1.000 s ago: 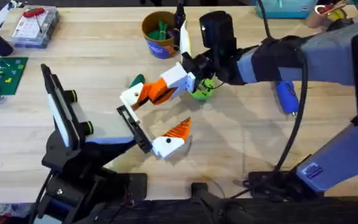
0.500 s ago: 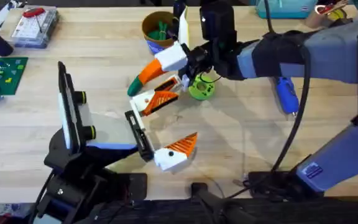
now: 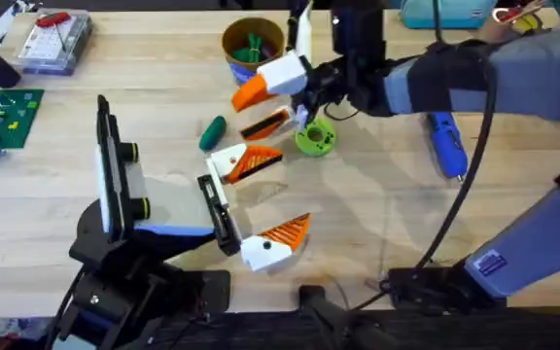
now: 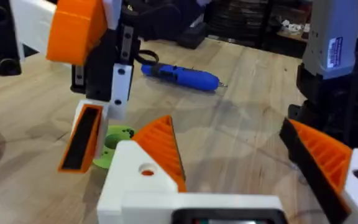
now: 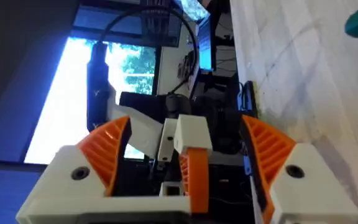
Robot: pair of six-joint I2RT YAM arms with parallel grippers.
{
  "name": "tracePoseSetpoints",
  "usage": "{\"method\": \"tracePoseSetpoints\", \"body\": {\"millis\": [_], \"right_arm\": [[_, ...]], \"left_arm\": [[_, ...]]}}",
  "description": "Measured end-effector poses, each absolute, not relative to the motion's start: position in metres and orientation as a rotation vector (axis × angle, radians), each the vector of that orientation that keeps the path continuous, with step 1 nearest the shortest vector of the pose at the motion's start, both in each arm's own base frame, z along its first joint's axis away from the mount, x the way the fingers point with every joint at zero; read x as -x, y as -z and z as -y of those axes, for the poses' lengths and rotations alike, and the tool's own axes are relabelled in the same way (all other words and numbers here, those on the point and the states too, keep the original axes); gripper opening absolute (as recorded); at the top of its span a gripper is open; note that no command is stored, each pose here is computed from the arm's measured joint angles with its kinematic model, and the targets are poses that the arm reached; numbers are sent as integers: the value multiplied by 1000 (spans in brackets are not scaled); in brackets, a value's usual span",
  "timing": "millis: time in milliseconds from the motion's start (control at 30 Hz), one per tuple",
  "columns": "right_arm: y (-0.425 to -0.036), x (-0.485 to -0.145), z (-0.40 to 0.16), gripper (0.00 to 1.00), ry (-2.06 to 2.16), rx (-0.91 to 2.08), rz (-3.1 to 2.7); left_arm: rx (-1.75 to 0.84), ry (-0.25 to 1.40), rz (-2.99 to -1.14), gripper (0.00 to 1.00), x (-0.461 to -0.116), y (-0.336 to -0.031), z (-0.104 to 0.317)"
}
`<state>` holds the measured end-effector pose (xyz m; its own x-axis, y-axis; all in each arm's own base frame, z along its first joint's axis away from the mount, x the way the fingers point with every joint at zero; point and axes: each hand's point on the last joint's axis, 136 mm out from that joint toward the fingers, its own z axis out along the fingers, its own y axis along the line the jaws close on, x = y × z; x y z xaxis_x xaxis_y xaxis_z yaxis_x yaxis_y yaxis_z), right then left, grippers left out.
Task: Pick up the gripper from the table and insert it into the empty holder that is missing its gripper. Then pick up a screw, insert it into the mounting hole, and use the screwdriver to tighten it. Finally, clean up the table by picking up the vegetable and placing it into the bucket.
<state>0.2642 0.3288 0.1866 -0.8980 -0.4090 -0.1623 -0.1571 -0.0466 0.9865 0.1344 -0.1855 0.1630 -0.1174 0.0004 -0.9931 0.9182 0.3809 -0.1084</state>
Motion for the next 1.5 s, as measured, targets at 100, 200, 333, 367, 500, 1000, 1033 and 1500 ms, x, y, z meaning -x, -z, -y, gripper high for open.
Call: {"method": "tracePoseSetpoints", "body": {"millis": [100, 200, 333, 367, 500, 1000, 1033, 1500], "right_arm": [[-185, -277, -317, 993, 2068, -548, 2061], [-183, -289, -303, 993, 2076, -470, 2092], [-192, -294, -271, 994, 2137, -414, 2166], [-196, -294, -262, 994, 2158, -409, 2188], [-203, -281, -236, 994, 2212, -391, 2245], [-177, -246, -258, 993, 2169, -514, 2252], [-176, -247, -259, 993, 2168, -512, 2260], [-176, -244, -262, 993, 2165, -532, 2255]], "left_arm": [[-875, 984, -1469, 991, -134, -163, 186], [-875, 984, -1469, 991, -134, -163, 186], [-875, 984, -1469, 991, -134, -163, 186], [-875, 984, -1469, 991, -134, -163, 186], [-875, 984, -1468, 991, -134, -163, 186], [-875, 984, -1469, 991, -134, -163, 186], [-875, 984, -1469, 991, -134, -163, 186], [-875, 984, -1469, 991, -134, -163, 186]]}}
